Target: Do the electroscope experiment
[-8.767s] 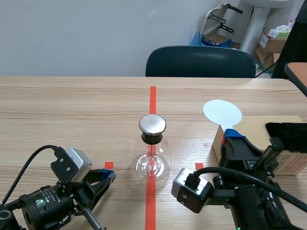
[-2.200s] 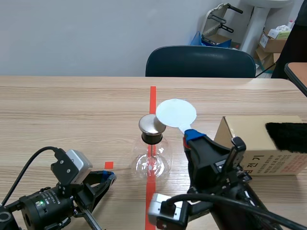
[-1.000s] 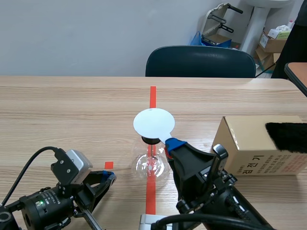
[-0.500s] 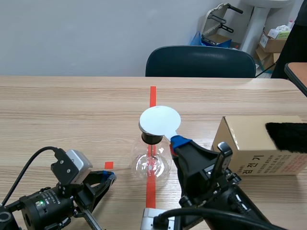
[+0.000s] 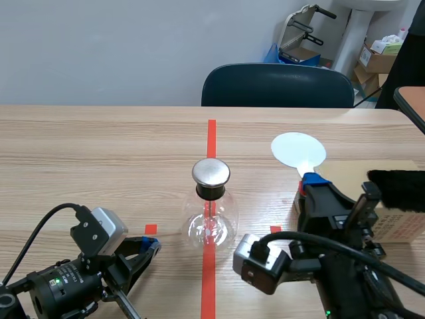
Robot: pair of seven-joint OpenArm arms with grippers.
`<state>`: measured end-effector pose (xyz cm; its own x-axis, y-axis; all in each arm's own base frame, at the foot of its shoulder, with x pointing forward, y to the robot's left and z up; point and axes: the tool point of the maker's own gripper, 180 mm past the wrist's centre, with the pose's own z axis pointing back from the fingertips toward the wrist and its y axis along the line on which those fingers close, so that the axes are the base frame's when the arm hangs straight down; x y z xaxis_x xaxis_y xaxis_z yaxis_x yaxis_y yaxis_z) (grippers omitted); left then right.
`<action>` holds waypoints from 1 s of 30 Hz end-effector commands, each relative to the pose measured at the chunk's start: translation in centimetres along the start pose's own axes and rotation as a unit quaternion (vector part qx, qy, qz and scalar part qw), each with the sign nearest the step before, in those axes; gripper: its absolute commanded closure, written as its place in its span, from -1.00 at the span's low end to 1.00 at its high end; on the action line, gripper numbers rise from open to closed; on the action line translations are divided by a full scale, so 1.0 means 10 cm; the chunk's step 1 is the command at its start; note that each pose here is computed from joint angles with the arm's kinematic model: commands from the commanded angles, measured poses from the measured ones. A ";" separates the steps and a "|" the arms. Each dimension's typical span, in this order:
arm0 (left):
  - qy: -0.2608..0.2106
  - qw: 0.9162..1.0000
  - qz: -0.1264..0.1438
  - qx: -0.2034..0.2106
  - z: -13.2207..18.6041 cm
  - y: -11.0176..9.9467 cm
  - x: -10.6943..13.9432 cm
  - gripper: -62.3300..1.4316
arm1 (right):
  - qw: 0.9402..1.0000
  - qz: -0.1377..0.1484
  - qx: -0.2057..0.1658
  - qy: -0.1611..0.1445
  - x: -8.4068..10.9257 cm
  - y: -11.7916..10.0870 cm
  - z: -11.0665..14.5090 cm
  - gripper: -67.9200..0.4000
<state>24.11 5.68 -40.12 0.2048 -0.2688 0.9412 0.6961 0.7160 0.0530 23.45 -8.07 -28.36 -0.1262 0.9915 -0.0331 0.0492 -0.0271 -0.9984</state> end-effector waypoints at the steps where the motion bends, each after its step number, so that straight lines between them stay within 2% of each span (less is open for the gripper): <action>1: -0.013 1.000 0.008 -0.003 -0.01 -0.06 0.05 0.83 | 1.000 0.004 -0.017 0.015 -0.09 -0.10 -0.02 0.96; 6: -0.013 1.000 0.008 -0.003 -0.01 -0.06 0.05 0.83 | 0.997 0.003 -0.017 0.072 -0.30 -0.10 -0.01 0.96; 11: -0.013 1.000 0.008 -0.003 -0.01 -0.06 0.05 0.83 | 0.994 0.002 -0.017 0.104 -0.41 -0.10 0.01 0.96; 14: -0.013 1.000 0.008 -0.003 -0.01 -0.06 0.05 0.83 | 0.994 0.002 -0.017 0.112 -0.44 -0.10 0.02 0.96; 30: -0.013 1.000 0.008 -0.003 -0.01 -0.06 0.05 0.83 | 0.994 0.002 -0.017 0.112 -0.44 -0.10 0.02 0.96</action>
<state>24.11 5.68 -40.12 0.2045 -0.2685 0.9413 0.6961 0.7160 0.0530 23.51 -12.08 -28.25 0.0961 0.9951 -0.0220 0.0491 -0.0268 -0.9984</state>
